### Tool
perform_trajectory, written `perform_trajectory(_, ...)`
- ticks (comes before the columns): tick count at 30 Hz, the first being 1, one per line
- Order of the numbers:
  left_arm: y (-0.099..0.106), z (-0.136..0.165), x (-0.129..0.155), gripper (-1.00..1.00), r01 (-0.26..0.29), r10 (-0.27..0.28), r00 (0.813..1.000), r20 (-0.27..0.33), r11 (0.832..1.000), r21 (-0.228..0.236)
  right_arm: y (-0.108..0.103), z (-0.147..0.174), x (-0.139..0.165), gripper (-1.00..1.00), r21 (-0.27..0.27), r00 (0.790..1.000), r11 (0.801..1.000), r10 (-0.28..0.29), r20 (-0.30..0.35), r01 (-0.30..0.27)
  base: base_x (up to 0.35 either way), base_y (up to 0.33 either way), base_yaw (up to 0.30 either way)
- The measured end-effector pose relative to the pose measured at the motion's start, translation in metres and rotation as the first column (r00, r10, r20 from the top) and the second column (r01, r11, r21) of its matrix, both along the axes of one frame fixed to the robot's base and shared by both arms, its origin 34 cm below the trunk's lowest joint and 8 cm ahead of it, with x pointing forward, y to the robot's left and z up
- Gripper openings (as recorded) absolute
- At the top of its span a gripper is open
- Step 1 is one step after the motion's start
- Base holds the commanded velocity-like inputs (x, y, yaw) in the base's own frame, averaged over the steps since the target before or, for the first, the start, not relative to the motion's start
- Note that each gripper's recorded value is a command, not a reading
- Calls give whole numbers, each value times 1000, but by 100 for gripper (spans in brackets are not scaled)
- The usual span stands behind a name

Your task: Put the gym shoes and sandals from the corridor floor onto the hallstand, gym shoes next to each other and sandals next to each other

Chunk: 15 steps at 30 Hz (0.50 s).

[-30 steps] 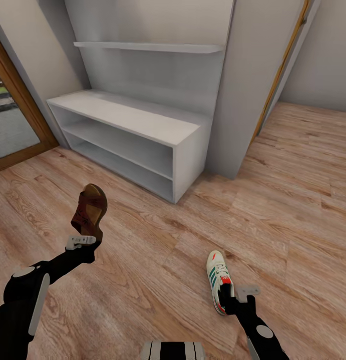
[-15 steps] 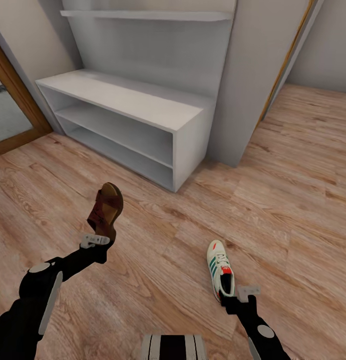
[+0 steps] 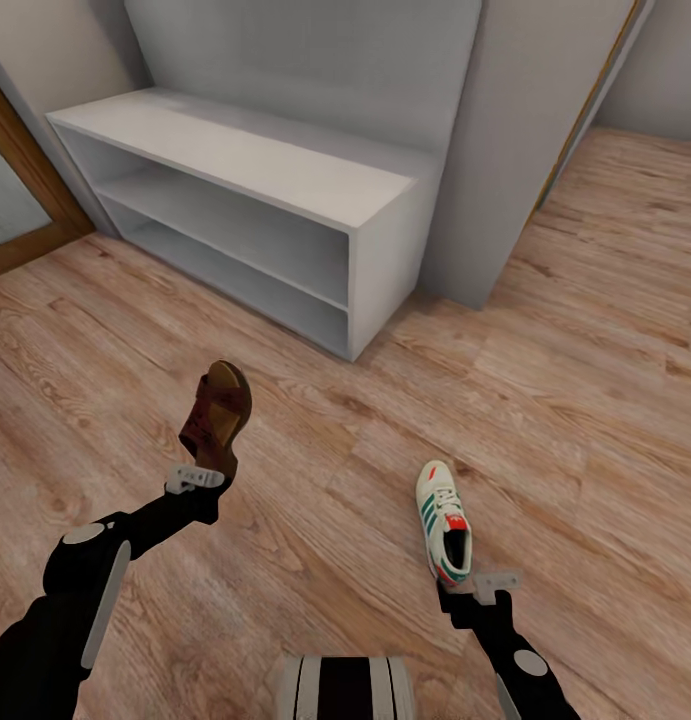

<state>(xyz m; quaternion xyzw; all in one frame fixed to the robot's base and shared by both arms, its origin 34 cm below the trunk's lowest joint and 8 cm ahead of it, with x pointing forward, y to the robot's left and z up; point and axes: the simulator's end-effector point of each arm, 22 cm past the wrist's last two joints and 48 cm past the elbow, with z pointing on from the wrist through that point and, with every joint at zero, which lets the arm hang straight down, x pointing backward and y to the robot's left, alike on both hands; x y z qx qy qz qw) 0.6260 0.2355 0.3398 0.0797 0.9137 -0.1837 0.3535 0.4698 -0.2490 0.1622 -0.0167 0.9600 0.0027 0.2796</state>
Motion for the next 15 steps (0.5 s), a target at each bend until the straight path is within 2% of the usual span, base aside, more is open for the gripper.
perform_trajectory(11,-2,-35,-11,-100,0,-1,998,-63,1000,-4,-1,-25,-22,100,-1,998,1000,-1,-63,1,0,0,31)
perform_trajectory(15,-14,-47,-16,-100,-8,6,996,-85,1000,-29,-1,-33,-31,100,-1,996,1000,-1,-86,1,0,0,0)
